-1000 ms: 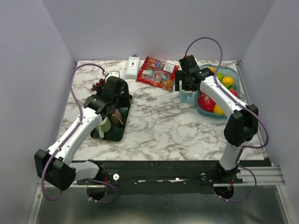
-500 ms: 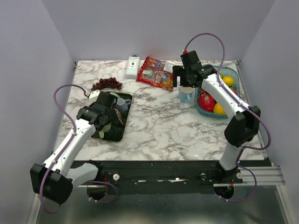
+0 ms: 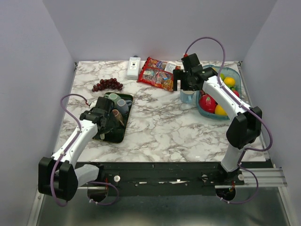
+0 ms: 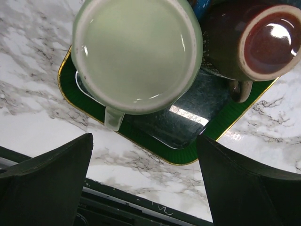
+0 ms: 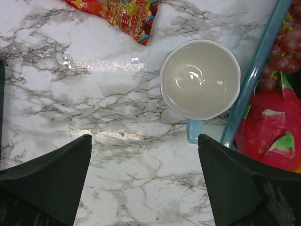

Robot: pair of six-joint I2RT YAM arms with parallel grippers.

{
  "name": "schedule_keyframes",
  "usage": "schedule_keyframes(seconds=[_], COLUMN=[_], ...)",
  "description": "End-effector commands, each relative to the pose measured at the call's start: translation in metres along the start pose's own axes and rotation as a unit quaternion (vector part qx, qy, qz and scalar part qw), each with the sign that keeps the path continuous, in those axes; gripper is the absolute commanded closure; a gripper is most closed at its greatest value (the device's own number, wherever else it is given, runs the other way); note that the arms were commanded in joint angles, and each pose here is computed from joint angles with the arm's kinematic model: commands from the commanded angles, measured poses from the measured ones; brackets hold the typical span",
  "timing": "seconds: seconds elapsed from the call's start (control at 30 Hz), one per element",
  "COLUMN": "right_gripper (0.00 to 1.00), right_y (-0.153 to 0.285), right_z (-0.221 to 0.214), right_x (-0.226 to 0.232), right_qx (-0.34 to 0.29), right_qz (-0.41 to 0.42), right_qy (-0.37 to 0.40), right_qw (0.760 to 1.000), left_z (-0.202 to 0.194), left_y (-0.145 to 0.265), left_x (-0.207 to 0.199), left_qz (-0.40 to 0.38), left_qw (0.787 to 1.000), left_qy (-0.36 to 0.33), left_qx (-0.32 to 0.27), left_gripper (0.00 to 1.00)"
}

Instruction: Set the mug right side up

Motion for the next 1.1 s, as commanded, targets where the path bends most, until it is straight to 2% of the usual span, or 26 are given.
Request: schedule_keyframes(seconds=[0.0,0.1,0.37,0.6,1.07], right_gripper=[0.01,0.01,0.02,0.03,0.04], right_y=[0.011,0.013,0.014,0.014,0.012], right_z=[-0.001,-0.003,-0.012,-0.013,-0.015], right_x=[0.0,-0.003,-0.008,-0.007,-0.009], right_qx=[-0.004,-0.005,0.0,0.002,0.009], right_qz=[0.014,0.01,0.004,0.008,0.005], right_qy=[-0.014,-0.017,-0.024,-0.023,-0.019], right_qw=[1.0,1.0,1.0,1.0,1.0], left_z=[0.007,0.008,0.003,-0.006,0.002], left_y=[-0.013,-0.016,-0.019,-0.02,-0.024], left_x=[-0.004,-0.004,-0.006,-0.01,-0.004], left_qz=[-0.01,-0.011,-0.029,-0.053,-0.028], left_qw=[1.0,1.0,0.999,0.998,0.999], left_qy=[-0.021,-0.028,-0.034,-0.018,-0.007], left_qx=[-0.003,-0.005,-0.007,-0.007,-0.042], left_gripper=[0.01,0.05,0.38,0.54,0.54])
Point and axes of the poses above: each gripper's point midway between its finger pads, its own y axis back along the fingers, its own x axis along the line the jaws close on, z = x × y, the point moved 5 cm from there along y, back along the fingers, and after that the axes turned 12 degrees about -y, right-handed, at the moved point
